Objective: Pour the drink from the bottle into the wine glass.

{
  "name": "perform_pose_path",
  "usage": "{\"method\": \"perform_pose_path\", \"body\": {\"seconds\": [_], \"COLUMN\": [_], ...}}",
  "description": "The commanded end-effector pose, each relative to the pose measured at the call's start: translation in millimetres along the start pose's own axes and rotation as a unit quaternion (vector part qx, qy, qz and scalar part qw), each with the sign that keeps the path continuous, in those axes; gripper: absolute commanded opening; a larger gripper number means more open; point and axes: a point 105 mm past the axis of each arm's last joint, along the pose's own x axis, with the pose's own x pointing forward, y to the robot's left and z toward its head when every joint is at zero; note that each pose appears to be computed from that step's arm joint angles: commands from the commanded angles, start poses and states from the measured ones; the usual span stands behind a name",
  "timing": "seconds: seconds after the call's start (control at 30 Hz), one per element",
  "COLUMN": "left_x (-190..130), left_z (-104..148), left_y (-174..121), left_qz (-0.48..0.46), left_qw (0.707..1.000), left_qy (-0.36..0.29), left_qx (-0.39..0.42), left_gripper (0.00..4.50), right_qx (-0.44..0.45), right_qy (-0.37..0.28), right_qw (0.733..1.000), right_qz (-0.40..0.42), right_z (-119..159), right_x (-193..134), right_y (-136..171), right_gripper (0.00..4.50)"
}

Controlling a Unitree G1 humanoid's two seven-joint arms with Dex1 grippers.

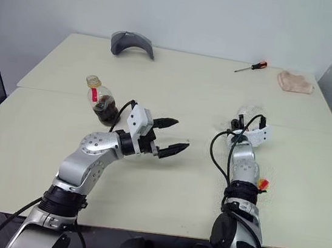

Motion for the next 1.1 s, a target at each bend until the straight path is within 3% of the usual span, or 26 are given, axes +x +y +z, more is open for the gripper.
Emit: {"method": "perform_pose_path", "body": {"seconds": [0.03, 0.1, 0.2, 0.33, 0.5, 0.8, 1.1], "left_x": [1, 1, 2, 2, 2, 3, 4], "left_z": [12, 11, 11, 11, 11, 12, 13], "left_y": [-3, -3, -4, -4, -4, -4, -3], "left_qz": [-0.004, -0.004, -0.004, -0.005, -0.006, -0.005, -0.004], "left_qw": [1.0, 1.0, 1.0, 1.0, 1.0, 1.0, 1.0], "left_qy": [-0.019, -0.019, -0.019, -0.019, -0.019, -0.019, -0.019], "left_qx": [0.019, 0.018, 0.018, 0.018, 0.019, 0.02, 0.023], "left_gripper": [4.5, 4.5, 4.5, 4.5, 4.5, 4.5, 4.5], "right_qx": [-0.048, -0.074, -0.083, -0.102, -0.19, -0.253, -0.304], "right_qy": [-0.013, -0.013, -0.014, 0.002, 0.063, 0.102, 0.21], "right_qw": [0.998, 0.997, 0.996, 0.994, 0.979, 0.962, 0.929], "right_qz": [0.028, 0.037, 0.037, 0.043, 0.03, -0.005, -0.012], "right_z": [15, 18, 24, 23, 33, 73, 57], "right_x": [-6, -10, -14, -16, -9, 12, 10], "right_y": [15, 16, 15, 16, 11, 24, 26], "right_gripper": [0.01, 0.01, 0.64, 1.96, 3.63, 3.63, 3.63]}}
